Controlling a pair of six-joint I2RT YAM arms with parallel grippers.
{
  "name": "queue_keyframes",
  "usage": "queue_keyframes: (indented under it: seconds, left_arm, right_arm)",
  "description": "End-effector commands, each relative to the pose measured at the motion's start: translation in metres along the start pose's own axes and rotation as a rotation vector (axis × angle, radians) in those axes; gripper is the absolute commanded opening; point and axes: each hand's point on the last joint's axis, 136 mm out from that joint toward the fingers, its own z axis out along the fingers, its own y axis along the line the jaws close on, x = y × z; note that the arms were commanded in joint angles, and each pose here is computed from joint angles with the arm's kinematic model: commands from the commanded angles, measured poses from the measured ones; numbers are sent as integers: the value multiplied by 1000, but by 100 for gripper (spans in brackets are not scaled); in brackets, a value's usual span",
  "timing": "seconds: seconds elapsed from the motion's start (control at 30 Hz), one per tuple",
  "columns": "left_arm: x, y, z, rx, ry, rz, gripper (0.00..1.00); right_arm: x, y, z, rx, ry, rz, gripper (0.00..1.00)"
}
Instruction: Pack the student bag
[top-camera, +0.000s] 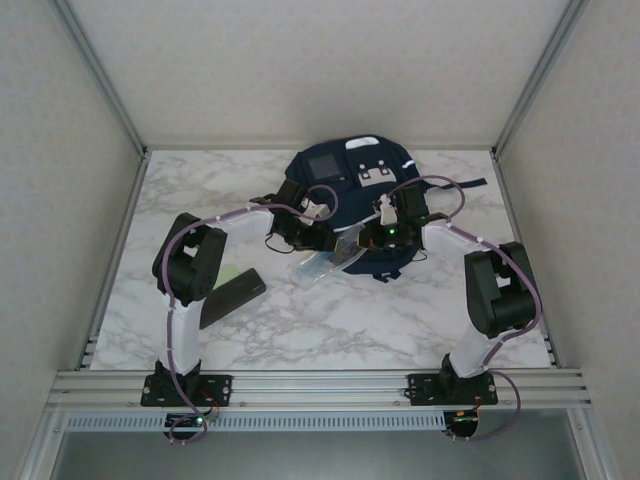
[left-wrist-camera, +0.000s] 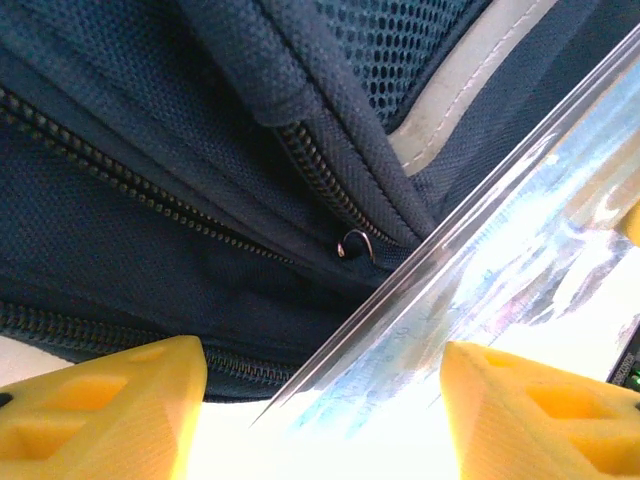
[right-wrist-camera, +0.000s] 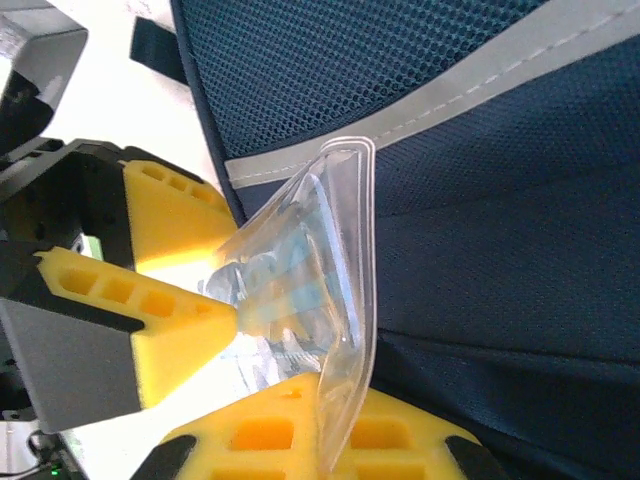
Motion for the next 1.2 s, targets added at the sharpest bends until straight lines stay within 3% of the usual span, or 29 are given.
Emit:
queue_keyframes:
  seconds: [0.0, 0.3, 0.5, 0.8, 1.17]
  left_arm:
    - [-10, -8, -20, -65, -30, -9, 68]
    - [-48, -33, -93, -243, -237, 99, 76]
    - [-58, -61, -105, -255, -286, 203, 76]
    - [-60, -91, -58, -327, -223, 431, 77]
    - [-60, -102, 18, -421, -125, 633, 78]
  right_arm:
    - [-5, 23, -12, -73, -13, -12, 0]
    - [-20, 49, -87, -141, -91, 43, 0]
    - [-34, 56, -162, -185, -259, 93, 0]
    - [-50, 23, -259, -68, -579, 229, 0]
    - [-52, -14, -313, 11, -809, 368, 0]
